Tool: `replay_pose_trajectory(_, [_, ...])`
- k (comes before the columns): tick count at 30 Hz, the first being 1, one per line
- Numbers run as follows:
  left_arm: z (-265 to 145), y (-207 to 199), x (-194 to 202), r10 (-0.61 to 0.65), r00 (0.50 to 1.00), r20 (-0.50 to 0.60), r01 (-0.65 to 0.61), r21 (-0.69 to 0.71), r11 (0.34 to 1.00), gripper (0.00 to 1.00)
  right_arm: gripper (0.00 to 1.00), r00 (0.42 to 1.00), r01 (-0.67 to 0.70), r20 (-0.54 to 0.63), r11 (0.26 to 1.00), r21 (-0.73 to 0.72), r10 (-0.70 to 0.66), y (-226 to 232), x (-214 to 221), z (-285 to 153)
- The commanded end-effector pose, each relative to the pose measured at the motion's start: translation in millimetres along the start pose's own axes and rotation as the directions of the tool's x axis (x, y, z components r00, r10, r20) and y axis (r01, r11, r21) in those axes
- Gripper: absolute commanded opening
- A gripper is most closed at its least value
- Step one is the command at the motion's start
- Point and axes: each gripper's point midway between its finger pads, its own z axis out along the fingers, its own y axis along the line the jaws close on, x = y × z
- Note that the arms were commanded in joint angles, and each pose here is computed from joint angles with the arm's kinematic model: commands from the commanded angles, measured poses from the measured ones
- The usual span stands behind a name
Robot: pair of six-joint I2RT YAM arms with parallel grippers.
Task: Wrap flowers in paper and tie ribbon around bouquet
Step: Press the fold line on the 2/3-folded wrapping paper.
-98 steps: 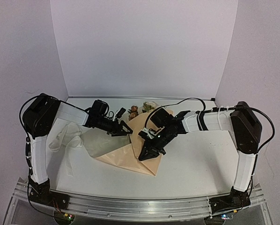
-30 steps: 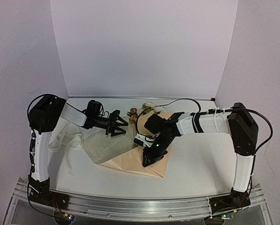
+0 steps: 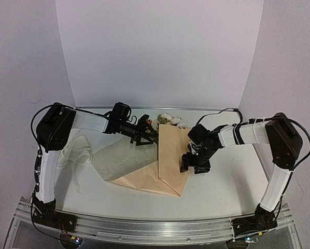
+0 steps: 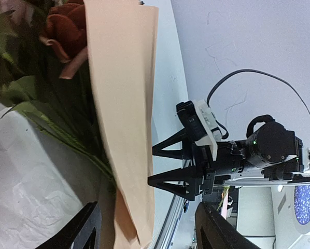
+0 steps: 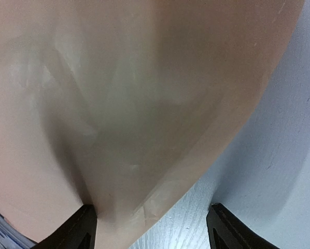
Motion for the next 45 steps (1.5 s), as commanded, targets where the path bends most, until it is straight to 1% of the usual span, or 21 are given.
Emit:
replay_pose_trajectory(1, [11.4, -2.1, -9.4, 0.013, 1.0, 0.002, -0.013, -0.02, 1.0, 0.65, 0.74, 0.998, -0.014, 0.057, 1.0, -0.027, 0.016, 10.6, -14.6, -0.5])
replay_pose_trajectory(5, [17.2, 19.2, -9.5, 0.001, 1.0, -0.007, -0.002, -0.117, 0.993, 0.64, 0.73, 0.998, -0.009, 0.055, 1.0, -0.029, 0.011, 9.0, -12.3, 1.4])
replay_pose_trajectory(10, [32.9, 13.0, -7.7, 0.017, 0.999, -0.033, -0.02, -0.087, 0.996, 0.63, 0.73, 0.999, -0.007, 0.045, 1.0, -0.027, 0.008, 8.1, -10.4, 4.4])
replay_pose_trajectory(13, [42.1, 10.0, -6.0, 0.021, 0.999, -0.047, -0.024, -0.079, 0.997, 0.58, 0.73, 0.999, -0.004, 0.045, 1.0, -0.025, 0.005, 7.7, -10.4, 4.4])
replay_pose_trajectory(15, [45.9, 6.9, -6.1, 0.02, 0.999, -0.05, -0.023, -0.067, 0.997, 0.52, 0.73, 0.999, -0.001, 0.049, 1.0, -0.028, 0.003, 8.7, -11.2, 3.0])
replay_pose_trajectory(17, [47.3, 3.1, -6.5, 0.027, 0.998, -0.049, -0.029, -0.056, 0.998, 0.41, 0.73, 0.999, 0.0, 0.05, 1.0, -0.027, 0.001, 8.6, -11.2, 1.9])
replay_pose_trajectory(20, [45.7, -3.5, -6.0, 0.04, 0.998, -0.04, -0.042, -0.038, 0.998, 0.3, 0.74, 0.999, 0.005, 0.053, 1.0, -0.026, -0.004, 8.7, -11.0, -1.2])
replay_pose_trajectory(21, [44.6, -5.6, -5.8, 0.045, 0.998, -0.036, -0.046, -0.035, 0.998, 0.25, 0.74, 0.999, 0.006, 0.054, 1.0, -0.025, -0.005, 8.5, -10.8, -2.0])
replay_pose_trajectory(23, [41.3, -8.2, -3.8, 0.052, 0.998, -0.028, -0.053, -0.039, 0.998, 0.12, 0.76, 0.999, 0.007, 0.052, 1.0, -0.022, -0.006, 8.0, -9.9, -4.2])
replay_pose_trajectory(25, [36.7, -12.6, -2.9, 0.068, 0.998, -0.009, -0.069, -0.042, 0.997, 0.04, 0.78, 0.998, 0.007, 0.056, 1.0, -0.027, -0.006, 8.4, -9.0, -7.4])
replay_pose_trajectory(26, [33.7, -14.6, -1.1, 0.071, 0.997, -0.003, -0.071, -0.047, 0.996, 0.01, 0.8, 0.998, 0.007, 0.06, 1.0, -0.028, -0.005, 8.3, -8.6, -9.6])
replay_pose_trajectory(28, [27.4, -21.3, -4.1, 0.112, 0.993, 0.036, -0.11, -0.059, 0.992, 0.0, 0.83, 0.998, 0.006, 0.066, 0.999, -0.04, -0.004, 10.2, -7.9, -14.4])
replay_pose_trajectory(33, [13.7, -25.3, -2.4, 0.142, 0.985, 0.096, -0.132, -0.105, 0.986, 0.0, 0.87, 0.998, 0.008, 0.068, 0.997, -0.083, -0.003, 17.6, -5.1, -25.3])
replay_pose_trajectory(38, [1.7, -22.4, 0.6, 0.157, 0.976, 0.153, -0.133, -0.156, 0.979, 0.0, 0.87, 0.998, -0.001, 0.061, 0.993, -0.116, 0.008, 22.9, -1.3, -33.4])
replay_pose_trajectory(40, [-1.6, -15.6, 4.3, 0.151, 0.975, 0.164, -0.12, -0.183, 0.976, 0.0, 0.84, 0.999, -0.006, 0.05, 0.99, -0.138, 0.014, 26.8, 0.9, -35.6])
replay_pose_trajectory(42, [-4.1, -8.6, 7.3, 0.14, 0.975, 0.175, -0.102, -0.206, 0.973, 0.0, 0.77, 0.999, -0.02, 0.032, 0.986, -0.165, 0.025, 31.5, 3.5, -36.5])
replay_pose_trajectory(45, [-7.6, 2.9, 12.5, 0.112, 0.975, 0.192, -0.064, -0.239, 0.969, 0.0, 0.57, 0.999, -0.042, 0.01, 0.976, -0.212, 0.045, 39.7, 5.8, -37.2])
